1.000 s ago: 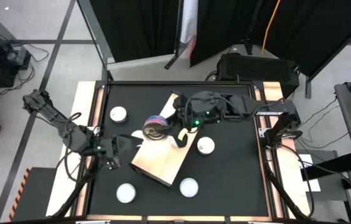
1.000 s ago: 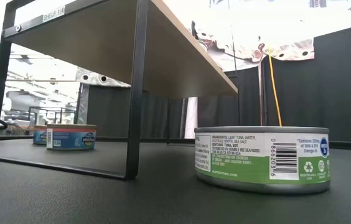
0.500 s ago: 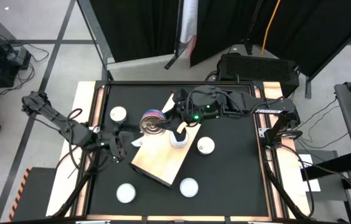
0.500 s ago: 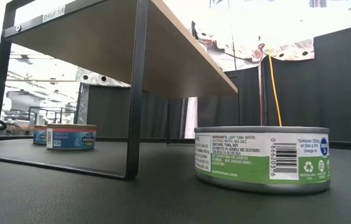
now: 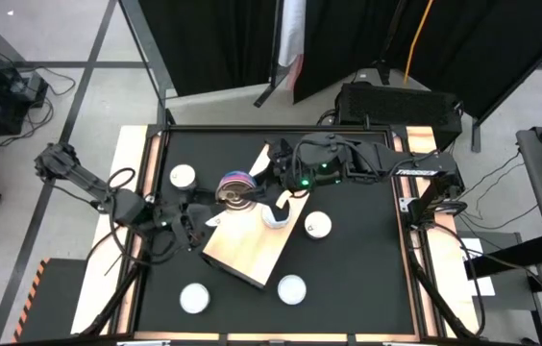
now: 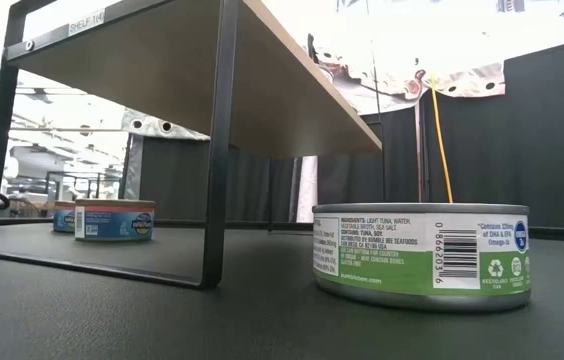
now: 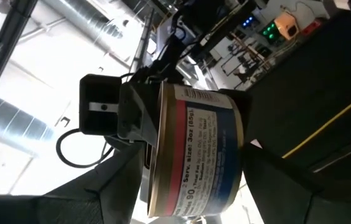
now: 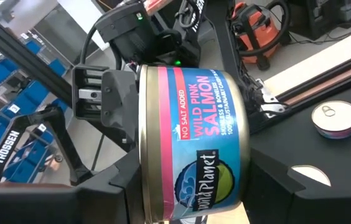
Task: Stack canned seafood by type on shelf
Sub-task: Put the blue tuna can on the shelf
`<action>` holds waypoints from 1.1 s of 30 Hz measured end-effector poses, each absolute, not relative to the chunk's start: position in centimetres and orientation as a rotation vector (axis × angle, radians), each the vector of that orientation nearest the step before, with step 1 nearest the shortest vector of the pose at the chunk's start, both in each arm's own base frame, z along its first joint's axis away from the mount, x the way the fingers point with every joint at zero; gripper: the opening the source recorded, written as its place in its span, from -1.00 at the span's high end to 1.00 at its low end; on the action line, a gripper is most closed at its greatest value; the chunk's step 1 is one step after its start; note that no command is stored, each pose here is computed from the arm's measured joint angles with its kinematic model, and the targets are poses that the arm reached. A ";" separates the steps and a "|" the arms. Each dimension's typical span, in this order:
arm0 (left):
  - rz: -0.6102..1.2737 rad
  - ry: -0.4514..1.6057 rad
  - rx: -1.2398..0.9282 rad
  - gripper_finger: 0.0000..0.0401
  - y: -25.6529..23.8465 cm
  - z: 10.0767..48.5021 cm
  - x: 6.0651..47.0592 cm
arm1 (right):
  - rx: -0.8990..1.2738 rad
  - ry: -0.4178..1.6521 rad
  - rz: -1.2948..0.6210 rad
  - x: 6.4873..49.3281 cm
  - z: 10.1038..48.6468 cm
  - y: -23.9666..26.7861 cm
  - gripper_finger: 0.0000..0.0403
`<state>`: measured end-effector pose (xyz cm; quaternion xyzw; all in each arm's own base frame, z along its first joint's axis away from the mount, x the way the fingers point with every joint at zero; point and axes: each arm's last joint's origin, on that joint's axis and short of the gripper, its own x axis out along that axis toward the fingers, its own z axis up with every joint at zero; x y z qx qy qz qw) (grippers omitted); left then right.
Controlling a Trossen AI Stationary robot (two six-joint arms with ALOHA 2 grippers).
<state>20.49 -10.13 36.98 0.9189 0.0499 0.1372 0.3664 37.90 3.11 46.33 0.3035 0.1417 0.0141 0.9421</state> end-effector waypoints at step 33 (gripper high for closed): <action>0.394 0.108 2.275 -0.05 -10.1 36.9 21.3 | 0.577 0.284 0.024 36.9 47.0 3.1 -0.24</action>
